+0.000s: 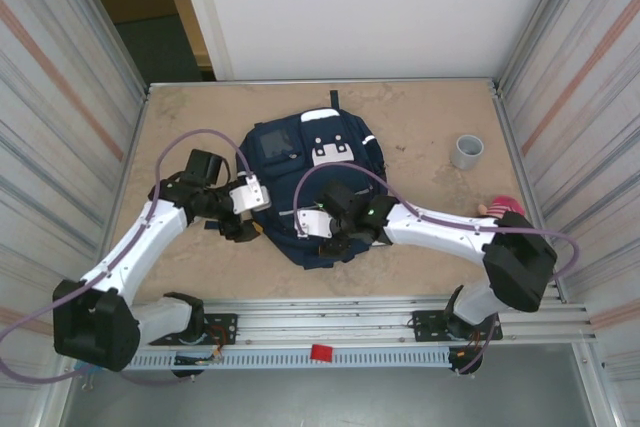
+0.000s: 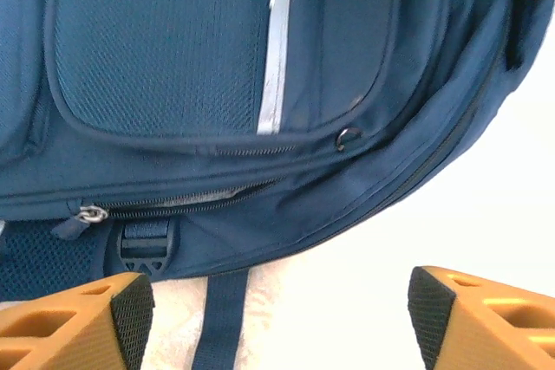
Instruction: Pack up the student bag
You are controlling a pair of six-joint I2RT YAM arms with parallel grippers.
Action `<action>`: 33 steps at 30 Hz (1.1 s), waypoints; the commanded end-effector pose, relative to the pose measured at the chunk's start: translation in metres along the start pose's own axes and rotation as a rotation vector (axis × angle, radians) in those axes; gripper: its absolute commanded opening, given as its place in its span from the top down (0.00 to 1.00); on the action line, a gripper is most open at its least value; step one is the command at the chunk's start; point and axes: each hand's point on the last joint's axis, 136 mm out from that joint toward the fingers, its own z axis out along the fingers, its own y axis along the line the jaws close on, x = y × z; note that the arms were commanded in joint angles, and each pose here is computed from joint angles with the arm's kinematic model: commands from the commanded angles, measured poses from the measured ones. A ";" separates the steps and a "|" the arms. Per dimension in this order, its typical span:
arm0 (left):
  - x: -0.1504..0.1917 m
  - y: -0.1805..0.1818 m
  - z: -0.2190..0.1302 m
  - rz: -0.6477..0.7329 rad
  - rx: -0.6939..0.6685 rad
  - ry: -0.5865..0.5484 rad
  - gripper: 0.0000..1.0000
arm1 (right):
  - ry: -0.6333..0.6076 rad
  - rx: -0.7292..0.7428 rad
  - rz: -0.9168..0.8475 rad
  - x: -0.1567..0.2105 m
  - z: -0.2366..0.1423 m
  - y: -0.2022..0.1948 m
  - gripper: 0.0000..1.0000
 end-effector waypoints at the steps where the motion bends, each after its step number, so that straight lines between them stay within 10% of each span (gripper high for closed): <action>1: 0.010 0.023 0.008 0.077 -0.079 0.054 0.21 | 0.013 0.050 -0.071 -0.005 0.002 -0.016 0.25; 7: 0.028 0.053 0.019 0.055 -0.162 0.145 0.21 | 0.048 0.135 -0.099 0.001 -0.004 -0.025 0.68; 13: 0.025 0.079 0.019 0.045 -0.174 0.063 0.21 | -0.050 0.166 -0.095 -0.013 -0.042 -0.026 0.83; 33: 0.030 0.098 0.076 0.164 0.048 0.099 0.21 | -0.075 0.156 -0.087 -0.010 -0.048 -0.025 0.76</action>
